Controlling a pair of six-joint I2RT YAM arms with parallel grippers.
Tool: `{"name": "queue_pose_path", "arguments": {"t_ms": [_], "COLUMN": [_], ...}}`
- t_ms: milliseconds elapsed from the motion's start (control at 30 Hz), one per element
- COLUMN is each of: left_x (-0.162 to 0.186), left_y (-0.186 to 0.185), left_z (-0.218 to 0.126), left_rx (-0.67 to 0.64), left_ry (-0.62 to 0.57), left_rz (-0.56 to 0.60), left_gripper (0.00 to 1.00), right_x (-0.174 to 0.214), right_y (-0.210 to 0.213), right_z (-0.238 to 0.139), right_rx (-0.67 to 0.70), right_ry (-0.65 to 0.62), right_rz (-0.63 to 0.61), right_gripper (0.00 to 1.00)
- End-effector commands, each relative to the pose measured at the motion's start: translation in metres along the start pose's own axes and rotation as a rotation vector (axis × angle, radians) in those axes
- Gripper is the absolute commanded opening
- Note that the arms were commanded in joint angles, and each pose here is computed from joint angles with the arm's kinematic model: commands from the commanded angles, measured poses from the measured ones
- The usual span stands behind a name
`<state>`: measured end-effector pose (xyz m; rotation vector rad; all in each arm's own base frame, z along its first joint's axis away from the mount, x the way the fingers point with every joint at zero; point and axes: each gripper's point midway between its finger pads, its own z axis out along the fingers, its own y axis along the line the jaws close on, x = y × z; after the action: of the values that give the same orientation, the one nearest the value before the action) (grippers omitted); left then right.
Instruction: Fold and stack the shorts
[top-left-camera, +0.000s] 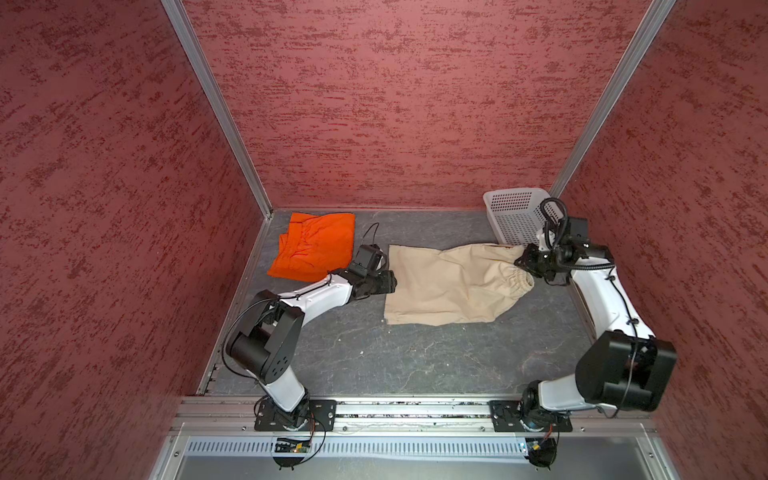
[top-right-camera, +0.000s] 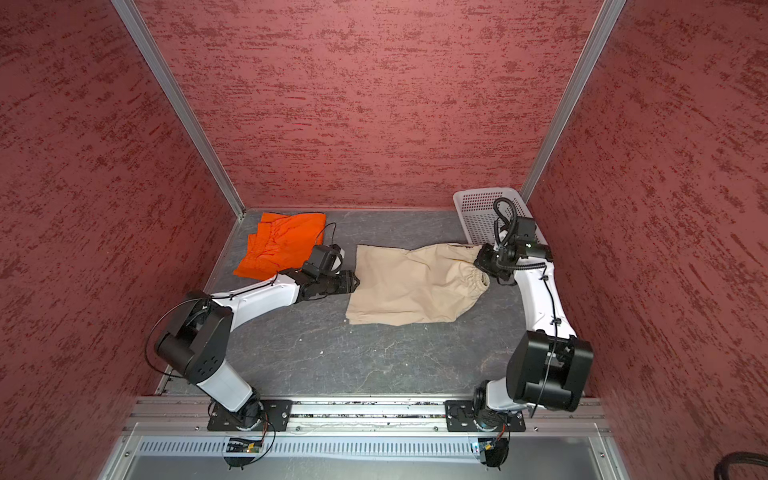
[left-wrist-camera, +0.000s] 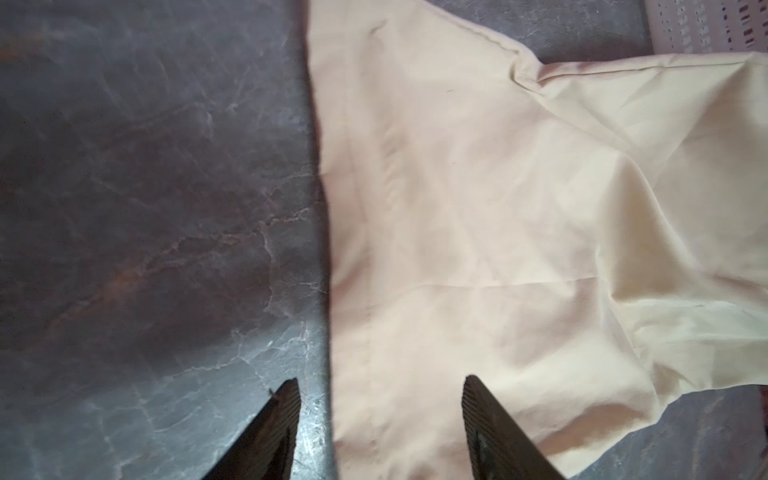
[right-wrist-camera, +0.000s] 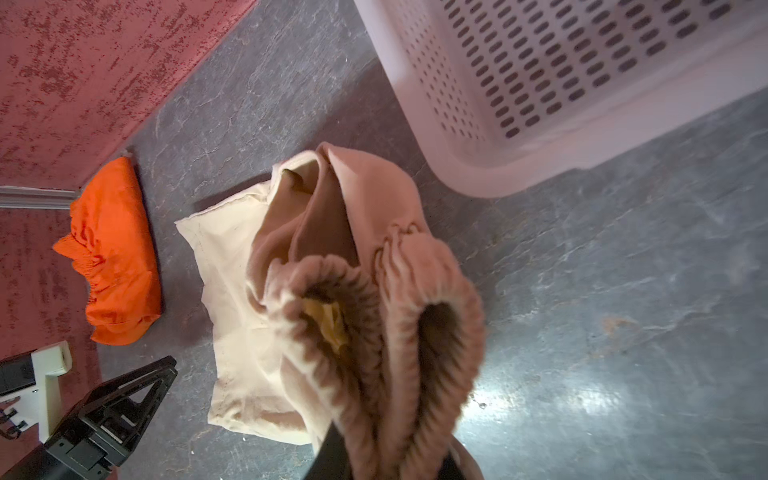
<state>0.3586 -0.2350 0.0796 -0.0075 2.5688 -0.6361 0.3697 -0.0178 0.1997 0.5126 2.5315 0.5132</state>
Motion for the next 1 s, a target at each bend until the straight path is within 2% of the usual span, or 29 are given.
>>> {"name": "queue_pose_path", "arguments": {"t_ms": [0, 167, 533, 767, 967], "left_x": [-0.002, 0.003, 0.017, 0.028, 0.033], "left_y": [-0.011, -0.016, -0.030, -0.031, -0.028], "left_z": [0.015, 0.036, 0.070, 0.089, 0.094], "left_rx": [0.070, 0.125, 0.216, 0.208, 0.198], "left_ry": [0.013, 0.035, 0.072, 0.117, 0.125], "left_rz": [-0.085, -0.132, -0.177, -0.177, -0.187], "left_gripper": [0.60, 0.53, 0.41, 0.28, 0.26], "right_x": [-0.005, -0.030, -0.046, -0.035, -0.014], "right_y": [-0.008, 0.012, 0.065, 0.111, 0.146], "right_z": [-0.009, -0.016, -0.025, -0.026, -0.003], "right_rx": [0.091, 0.095, 0.188, 0.186, 0.200], "right_ry": [0.040, 0.000, -0.090, -0.133, -0.114], "right_rz": [-0.051, -0.088, -0.160, -0.213, -0.264], "right_gripper": [0.16, 0.15, 0.13, 0.12, 0.12]}}
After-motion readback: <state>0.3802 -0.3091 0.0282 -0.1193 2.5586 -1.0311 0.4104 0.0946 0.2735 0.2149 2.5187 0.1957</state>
